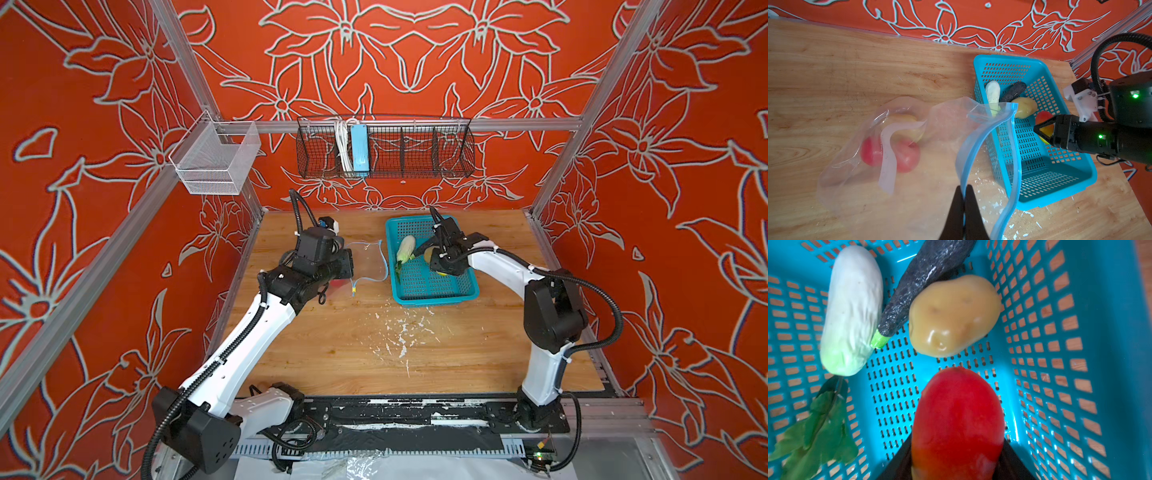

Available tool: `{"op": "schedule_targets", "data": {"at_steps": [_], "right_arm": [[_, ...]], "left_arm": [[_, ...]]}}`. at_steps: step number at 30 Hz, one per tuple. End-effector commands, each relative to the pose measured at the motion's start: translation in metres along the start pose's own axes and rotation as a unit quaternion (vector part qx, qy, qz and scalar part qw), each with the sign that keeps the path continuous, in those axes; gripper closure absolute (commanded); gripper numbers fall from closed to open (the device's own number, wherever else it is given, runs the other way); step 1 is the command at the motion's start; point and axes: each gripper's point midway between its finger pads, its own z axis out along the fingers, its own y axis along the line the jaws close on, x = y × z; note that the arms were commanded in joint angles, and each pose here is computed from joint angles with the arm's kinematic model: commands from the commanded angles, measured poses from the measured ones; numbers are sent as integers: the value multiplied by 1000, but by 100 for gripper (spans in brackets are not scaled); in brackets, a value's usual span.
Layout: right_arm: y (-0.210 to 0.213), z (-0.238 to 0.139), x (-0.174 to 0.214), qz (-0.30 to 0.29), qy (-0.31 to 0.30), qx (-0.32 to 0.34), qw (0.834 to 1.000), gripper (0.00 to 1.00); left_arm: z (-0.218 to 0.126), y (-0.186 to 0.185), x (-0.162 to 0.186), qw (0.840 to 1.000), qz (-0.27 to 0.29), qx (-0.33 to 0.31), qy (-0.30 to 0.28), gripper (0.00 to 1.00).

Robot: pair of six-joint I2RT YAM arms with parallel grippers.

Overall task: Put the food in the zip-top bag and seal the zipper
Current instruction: 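Close the right gripper on the mango and lift it, then carry the held mango over the bag mouth beside the left gripper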

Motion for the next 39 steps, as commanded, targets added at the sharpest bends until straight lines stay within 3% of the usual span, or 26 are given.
{"op": "schedule_targets", "data": {"at_steps": [1,39], "right_arm": [[4,-11,-1,10,-9,-24,1000,66],[59,-96,9,-5,-75,-167,983,67]], "left_arm": [[-3,0,-3,1000,-5,2,-10,100],[-1,1,-2,1000,-4,0,-7,100]]}}
